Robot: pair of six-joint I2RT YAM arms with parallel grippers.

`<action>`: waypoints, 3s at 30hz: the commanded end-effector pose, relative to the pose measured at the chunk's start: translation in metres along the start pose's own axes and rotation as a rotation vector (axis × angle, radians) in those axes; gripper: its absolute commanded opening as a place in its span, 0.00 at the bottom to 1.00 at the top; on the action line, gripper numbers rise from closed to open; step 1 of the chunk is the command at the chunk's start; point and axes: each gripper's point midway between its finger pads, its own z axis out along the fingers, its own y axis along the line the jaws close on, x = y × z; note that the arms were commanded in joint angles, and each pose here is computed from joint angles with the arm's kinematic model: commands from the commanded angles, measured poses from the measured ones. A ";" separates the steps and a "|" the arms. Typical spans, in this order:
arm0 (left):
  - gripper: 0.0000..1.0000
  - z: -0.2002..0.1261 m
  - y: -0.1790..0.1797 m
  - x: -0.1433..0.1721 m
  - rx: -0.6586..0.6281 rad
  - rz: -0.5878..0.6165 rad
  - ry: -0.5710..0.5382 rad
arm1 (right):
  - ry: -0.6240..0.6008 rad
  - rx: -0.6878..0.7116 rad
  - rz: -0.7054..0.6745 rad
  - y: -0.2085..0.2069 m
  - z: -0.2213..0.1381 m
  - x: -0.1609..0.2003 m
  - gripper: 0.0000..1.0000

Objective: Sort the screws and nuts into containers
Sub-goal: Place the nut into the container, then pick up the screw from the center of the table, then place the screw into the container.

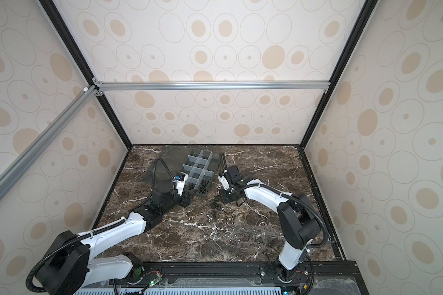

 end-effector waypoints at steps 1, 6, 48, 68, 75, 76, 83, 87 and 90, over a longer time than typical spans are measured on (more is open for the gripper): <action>0.60 0.001 -0.008 -0.029 0.024 0.028 -0.056 | 0.022 -0.040 -0.075 0.009 0.006 0.008 0.40; 0.60 0.004 -0.009 -0.028 0.032 0.025 -0.040 | 0.038 -0.071 -0.166 0.019 0.021 0.013 0.43; 0.61 -0.011 0.017 -0.056 -0.075 -0.068 -0.175 | -0.133 -0.331 -0.436 0.082 -0.050 -0.038 0.04; 0.61 -0.039 0.072 -0.037 -0.202 -0.136 -0.185 | -0.299 -0.202 -0.375 0.088 0.021 -0.202 0.05; 0.62 -0.039 0.065 -0.041 -0.166 -0.111 -0.157 | -0.273 -0.129 -0.349 0.081 0.048 -0.223 0.14; 0.62 -0.040 0.064 -0.042 -0.162 -0.106 -0.154 | -0.266 -0.129 -0.359 0.081 0.048 -0.223 0.18; 0.62 -0.045 0.061 -0.040 -0.151 -0.109 -0.138 | -0.310 -0.126 -0.367 0.080 0.030 -0.223 0.30; 0.62 -0.041 0.050 -0.044 -0.111 -0.077 -0.122 | -0.323 -0.091 -0.342 0.074 0.008 -0.218 0.28; 0.62 -0.029 0.024 -0.047 -0.090 0.010 -0.044 | -0.381 -0.051 -0.294 0.067 -0.025 -0.206 0.32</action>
